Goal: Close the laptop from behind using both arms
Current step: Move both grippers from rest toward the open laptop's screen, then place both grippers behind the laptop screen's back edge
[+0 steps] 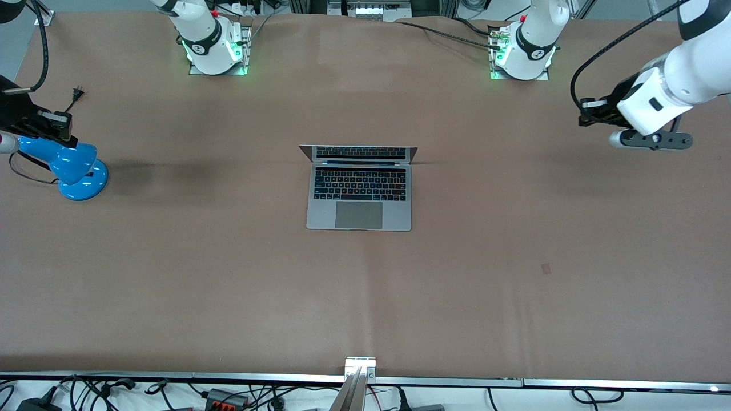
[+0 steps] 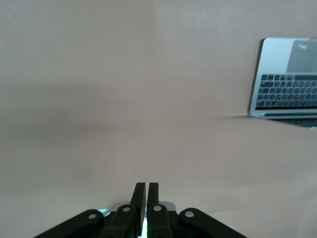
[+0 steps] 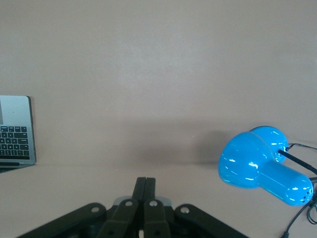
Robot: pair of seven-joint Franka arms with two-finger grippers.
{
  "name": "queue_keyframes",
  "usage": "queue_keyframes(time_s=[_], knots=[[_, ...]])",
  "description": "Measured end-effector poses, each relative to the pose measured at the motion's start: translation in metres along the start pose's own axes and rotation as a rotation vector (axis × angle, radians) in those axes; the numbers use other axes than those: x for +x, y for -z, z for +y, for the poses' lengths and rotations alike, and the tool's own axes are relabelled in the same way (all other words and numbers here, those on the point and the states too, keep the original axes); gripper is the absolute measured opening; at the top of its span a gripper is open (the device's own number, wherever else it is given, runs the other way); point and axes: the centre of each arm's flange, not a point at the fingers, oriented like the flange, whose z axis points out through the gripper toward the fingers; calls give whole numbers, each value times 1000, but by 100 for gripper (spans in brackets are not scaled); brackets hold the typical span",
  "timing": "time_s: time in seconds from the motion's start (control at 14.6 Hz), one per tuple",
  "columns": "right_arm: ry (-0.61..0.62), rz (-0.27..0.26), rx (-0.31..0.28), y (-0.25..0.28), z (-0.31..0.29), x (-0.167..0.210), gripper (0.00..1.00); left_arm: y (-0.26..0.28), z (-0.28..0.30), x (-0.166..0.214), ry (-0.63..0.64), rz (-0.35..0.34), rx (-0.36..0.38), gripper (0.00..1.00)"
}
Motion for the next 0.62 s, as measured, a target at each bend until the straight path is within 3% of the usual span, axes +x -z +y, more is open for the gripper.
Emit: queue_keyframes(time_s=[0.27,0.62], knots=[[1,-67,29,-8,-4,-6,1,-26,29,7,-29,-24,-82,7],[66,-240,79,-57,-47,-6,1,-67,115,-9,-147,-47,-130,4]])
